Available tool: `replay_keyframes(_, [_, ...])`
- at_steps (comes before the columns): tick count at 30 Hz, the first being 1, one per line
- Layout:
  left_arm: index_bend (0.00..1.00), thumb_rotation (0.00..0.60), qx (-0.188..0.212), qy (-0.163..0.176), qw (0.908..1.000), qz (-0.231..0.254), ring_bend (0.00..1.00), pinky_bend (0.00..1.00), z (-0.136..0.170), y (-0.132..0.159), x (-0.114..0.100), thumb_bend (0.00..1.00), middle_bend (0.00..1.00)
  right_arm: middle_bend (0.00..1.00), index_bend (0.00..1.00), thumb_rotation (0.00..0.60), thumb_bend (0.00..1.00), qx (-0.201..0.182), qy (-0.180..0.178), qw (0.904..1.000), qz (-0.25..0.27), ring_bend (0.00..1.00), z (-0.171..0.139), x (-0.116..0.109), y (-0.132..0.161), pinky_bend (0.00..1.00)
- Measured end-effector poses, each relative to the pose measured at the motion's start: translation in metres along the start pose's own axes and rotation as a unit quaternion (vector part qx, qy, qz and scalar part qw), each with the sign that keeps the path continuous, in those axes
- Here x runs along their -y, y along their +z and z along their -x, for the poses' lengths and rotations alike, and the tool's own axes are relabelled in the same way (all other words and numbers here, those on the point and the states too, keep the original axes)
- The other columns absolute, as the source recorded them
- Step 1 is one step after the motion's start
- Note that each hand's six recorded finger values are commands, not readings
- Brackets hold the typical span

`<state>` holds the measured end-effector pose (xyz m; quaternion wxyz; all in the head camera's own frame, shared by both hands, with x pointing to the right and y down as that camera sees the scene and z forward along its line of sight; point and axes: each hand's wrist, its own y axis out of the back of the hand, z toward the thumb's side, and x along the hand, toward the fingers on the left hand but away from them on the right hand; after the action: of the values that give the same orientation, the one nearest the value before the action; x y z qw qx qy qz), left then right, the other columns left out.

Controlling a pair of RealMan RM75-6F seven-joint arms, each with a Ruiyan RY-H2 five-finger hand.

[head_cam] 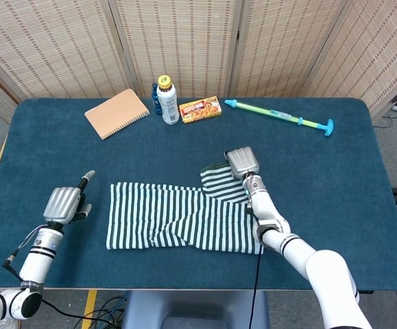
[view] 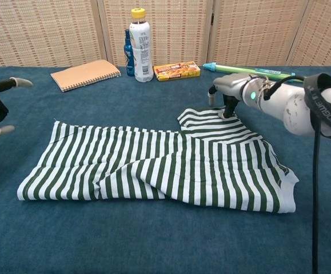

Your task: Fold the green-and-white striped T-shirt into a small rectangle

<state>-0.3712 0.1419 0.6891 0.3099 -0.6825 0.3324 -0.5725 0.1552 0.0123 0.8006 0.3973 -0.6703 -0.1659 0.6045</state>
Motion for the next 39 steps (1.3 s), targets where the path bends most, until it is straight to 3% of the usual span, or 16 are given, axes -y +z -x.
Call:
replay_keyframes(8, [0.00, 0.600, 0.001, -0.001, 1.0000, 0.001, 0.82, 0.94, 0.000, 0.001, 0.001, 0.40, 0.84, 0.96, 0.41, 0.600, 0.43, 0.000, -0.004, 1.0000, 0.002, 1.00, -0.002, 0.003, -0.003, 1.00])
replay_keyframes(23, [0.00, 0.600, 0.003, -0.004, 1.0000, 0.003, 0.82, 0.94, 0.000, 0.004, 0.004, 0.40, 0.84, 0.97, 0.52, 0.600, 0.43, 0.001, -0.024, 0.9995, 0.022, 1.00, -0.011, 0.009, -0.011, 1.00])
replay_keyframes(39, [0.00, 0.600, 0.004, 0.003, 1.0000, 0.005, 0.82, 0.94, 0.001, 0.003, -0.001, 0.40, 0.84, 0.98, 0.55, 0.600, 0.48, -0.044, -0.085, 0.9944, 0.046, 1.00, -0.046, 0.000, -0.016, 1.00])
